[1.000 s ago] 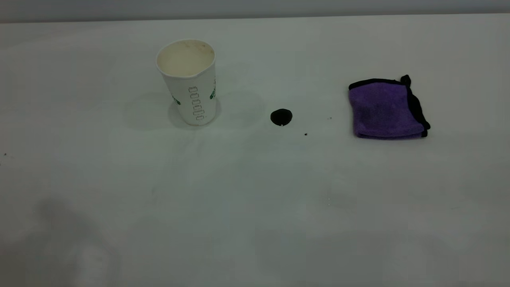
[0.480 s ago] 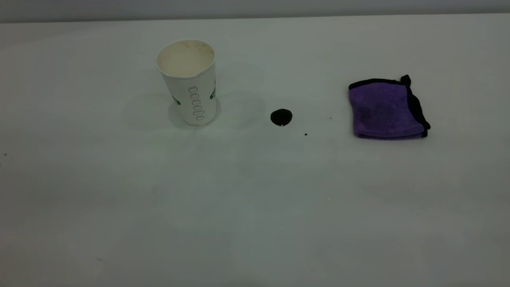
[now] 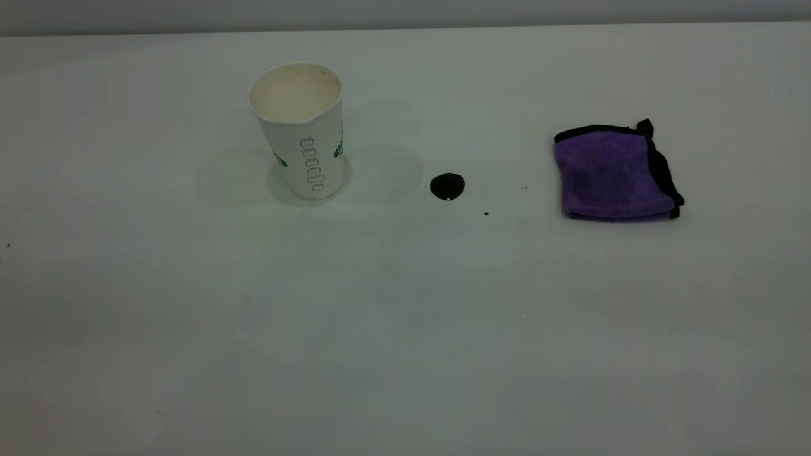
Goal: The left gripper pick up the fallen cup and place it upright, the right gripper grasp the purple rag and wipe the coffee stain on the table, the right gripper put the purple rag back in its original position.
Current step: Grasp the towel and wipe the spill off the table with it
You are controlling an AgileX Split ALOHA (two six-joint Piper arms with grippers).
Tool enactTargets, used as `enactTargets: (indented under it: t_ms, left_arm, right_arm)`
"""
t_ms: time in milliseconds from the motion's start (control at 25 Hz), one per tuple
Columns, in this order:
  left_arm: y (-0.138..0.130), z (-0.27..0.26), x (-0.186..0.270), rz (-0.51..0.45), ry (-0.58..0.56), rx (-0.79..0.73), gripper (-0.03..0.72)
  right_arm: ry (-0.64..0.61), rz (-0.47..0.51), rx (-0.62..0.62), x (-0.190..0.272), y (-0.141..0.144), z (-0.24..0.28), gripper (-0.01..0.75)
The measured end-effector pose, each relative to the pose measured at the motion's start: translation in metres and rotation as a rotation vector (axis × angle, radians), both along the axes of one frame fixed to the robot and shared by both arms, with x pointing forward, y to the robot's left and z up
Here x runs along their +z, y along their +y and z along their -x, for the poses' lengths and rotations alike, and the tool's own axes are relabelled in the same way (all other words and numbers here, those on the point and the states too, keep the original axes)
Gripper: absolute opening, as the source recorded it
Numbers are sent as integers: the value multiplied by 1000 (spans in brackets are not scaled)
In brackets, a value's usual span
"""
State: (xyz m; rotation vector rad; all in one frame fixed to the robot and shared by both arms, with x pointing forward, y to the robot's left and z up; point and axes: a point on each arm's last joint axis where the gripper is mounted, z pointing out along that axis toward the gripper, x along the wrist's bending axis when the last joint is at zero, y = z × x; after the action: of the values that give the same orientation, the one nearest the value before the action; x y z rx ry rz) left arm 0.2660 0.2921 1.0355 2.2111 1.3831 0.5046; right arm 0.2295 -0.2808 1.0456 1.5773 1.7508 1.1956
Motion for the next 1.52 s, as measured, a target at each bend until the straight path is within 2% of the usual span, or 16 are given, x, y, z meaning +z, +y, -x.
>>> enactTargets:
  t_ms: [160,320,640,1120,1400,1520]
  left_arm:
    - [6,8,1,20,-61,115,461]
    - [9,18,2,34,-123,219,461]
    - [12,38,1,61,-249,287,461]
    - [11,45,0,71,-283,317,461]
    - [11,45,0,71,-283,317,461]
    - [11,45,0,71,-283,317,461]
  right_arm:
    - [86,6,16,11,3,-17,479]
    - [100,43,35,27,5,-45,479]
    - [214,55,122,23,17,-119,479]
    - [412,55,273,-56,38,-233,479]
    - [465,146,367,-101,79,-297,479]
    - [484,203,366,-128,89,-322,479]
